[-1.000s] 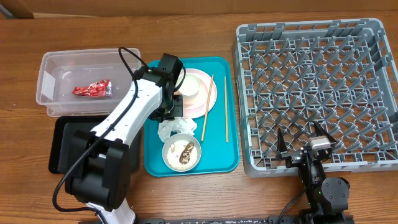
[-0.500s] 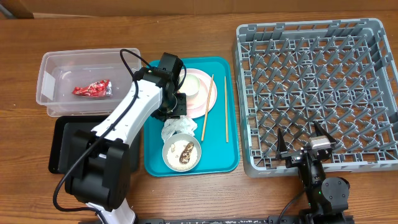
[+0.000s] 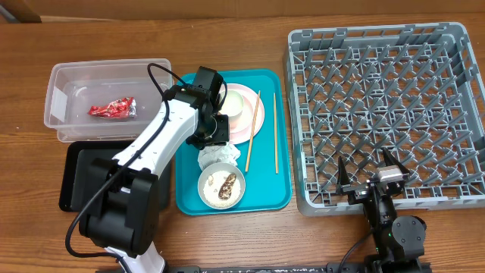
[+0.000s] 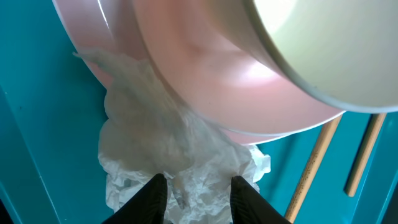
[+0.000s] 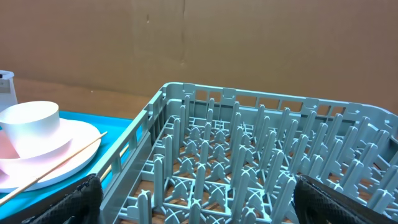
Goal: Sort waste into correct bins and load items into the dishwasher
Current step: 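Reach the left gripper to the white tissues and pinch them, then lift the tissues with the left gripper and drop them into the clear bin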
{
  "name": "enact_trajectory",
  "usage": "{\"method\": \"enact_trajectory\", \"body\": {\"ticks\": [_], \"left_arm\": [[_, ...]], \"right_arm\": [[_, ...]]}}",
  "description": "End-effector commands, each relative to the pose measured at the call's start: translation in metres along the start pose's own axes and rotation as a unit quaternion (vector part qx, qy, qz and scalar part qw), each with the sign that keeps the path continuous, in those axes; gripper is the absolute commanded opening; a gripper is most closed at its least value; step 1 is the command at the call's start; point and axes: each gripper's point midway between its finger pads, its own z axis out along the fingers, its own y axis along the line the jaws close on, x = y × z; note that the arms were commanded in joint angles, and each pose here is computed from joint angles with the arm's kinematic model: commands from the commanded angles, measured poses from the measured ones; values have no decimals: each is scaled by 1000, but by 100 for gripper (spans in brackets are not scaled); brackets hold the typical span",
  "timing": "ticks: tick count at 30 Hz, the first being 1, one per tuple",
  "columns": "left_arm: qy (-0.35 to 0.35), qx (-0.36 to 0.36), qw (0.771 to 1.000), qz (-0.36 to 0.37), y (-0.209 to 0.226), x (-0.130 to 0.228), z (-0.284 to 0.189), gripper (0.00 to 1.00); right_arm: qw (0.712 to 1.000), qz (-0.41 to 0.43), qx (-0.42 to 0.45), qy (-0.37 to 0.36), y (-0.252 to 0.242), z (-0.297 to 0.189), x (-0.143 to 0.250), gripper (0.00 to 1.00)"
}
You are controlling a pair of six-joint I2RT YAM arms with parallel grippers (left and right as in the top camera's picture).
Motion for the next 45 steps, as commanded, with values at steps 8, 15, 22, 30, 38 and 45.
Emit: {"method": "enact_trajectory", "body": {"ticks": [8, 15, 22, 30, 38, 45], "left_arm": [[9, 25, 1000, -1, -9, 11, 0, 44], [8, 34, 999, -4, -8, 15, 13, 45], [13, 47, 999, -4, -12, 17, 13, 30], [14, 47, 999, -4, -12, 18, 13, 8], [22, 43, 999, -7, -13, 17, -1, 4], [-52, -10, 999, -9, -3, -15, -79, 4]], "right_arm": [[1000, 0, -2, -3, 1, 0, 1, 100], [1000, 0, -2, -3, 1, 0, 1, 100], [1000, 0, -2, -3, 1, 0, 1, 100], [1000, 0, -2, -3, 1, 0, 1, 100], [1000, 0, -2, -3, 1, 0, 1, 100], [1000, 0, -2, -3, 1, 0, 1, 100]]}}
